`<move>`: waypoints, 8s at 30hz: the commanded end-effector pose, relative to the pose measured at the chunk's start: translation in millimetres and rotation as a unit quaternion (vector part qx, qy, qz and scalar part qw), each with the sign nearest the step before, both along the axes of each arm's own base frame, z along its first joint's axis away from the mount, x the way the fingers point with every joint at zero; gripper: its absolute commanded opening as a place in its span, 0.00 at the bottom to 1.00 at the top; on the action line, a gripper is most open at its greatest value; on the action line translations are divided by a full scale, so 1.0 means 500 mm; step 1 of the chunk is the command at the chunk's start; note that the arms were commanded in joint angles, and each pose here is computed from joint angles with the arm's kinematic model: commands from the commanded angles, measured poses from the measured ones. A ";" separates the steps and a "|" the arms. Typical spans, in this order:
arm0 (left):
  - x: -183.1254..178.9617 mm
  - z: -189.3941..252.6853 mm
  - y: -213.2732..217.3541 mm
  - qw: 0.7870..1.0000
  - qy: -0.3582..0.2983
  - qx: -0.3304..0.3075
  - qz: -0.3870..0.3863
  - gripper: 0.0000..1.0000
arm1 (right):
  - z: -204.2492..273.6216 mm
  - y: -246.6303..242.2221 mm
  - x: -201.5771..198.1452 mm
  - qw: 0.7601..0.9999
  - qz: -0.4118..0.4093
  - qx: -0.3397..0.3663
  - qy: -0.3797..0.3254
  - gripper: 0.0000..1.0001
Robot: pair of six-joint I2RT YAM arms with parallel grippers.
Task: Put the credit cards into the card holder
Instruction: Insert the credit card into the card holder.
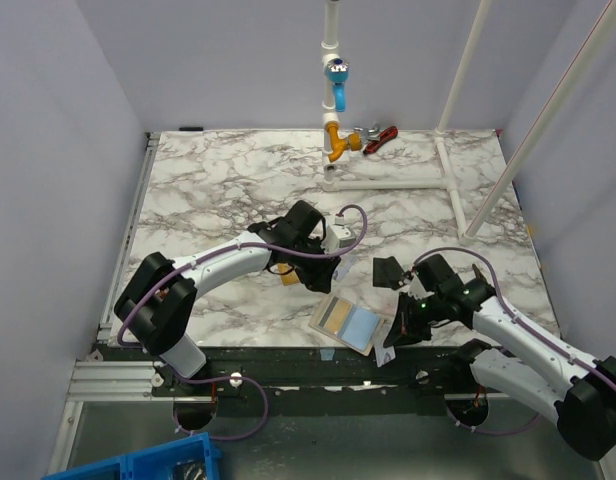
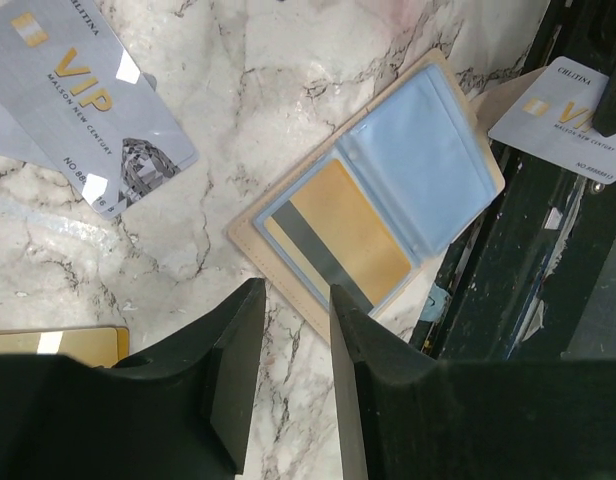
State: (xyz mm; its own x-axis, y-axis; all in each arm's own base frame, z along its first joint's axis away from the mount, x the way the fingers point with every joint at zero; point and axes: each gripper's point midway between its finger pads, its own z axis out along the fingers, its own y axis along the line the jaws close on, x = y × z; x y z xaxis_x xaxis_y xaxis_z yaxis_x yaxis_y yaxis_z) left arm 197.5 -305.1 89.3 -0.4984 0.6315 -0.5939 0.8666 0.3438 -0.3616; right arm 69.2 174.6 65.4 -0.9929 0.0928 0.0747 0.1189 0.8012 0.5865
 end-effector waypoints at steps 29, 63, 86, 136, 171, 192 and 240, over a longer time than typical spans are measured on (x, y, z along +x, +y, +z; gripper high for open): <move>0.001 0.020 -0.003 1.000 -0.007 0.002 -0.011 0.31 | -0.037 0.022 0.032 1.000 -0.004 0.013 -0.006 0.01; 0.005 0.059 0.000 1.000 -0.013 -0.010 -0.018 0.28 | 0.032 0.097 0.109 0.993 0.015 0.100 -0.062 0.01; -0.052 0.015 0.005 0.980 -0.100 -0.023 -0.173 0.31 | -0.010 0.112 0.134 0.995 0.012 0.083 -0.053 0.01; -0.010 -0.017 -0.004 0.994 -0.104 -0.040 -0.010 0.31 | -0.057 0.146 0.225 0.991 0.055 0.063 -0.106 0.01; -0.050 -0.109 0.032 0.995 0.076 -0.022 0.060 0.30 | -0.085 0.111 0.249 0.992 0.022 -0.002 -0.127 0.01; -0.114 -0.095 -0.043 0.955 -0.205 0.015 -0.213 0.29 | -0.107 0.083 0.215 0.988 -0.040 0.015 -0.145 0.01; -0.194 -0.130 0.010 0.910 -0.201 0.116 -0.342 0.06 | -0.088 0.101 0.233 0.985 -0.063 0.044 -0.157 0.01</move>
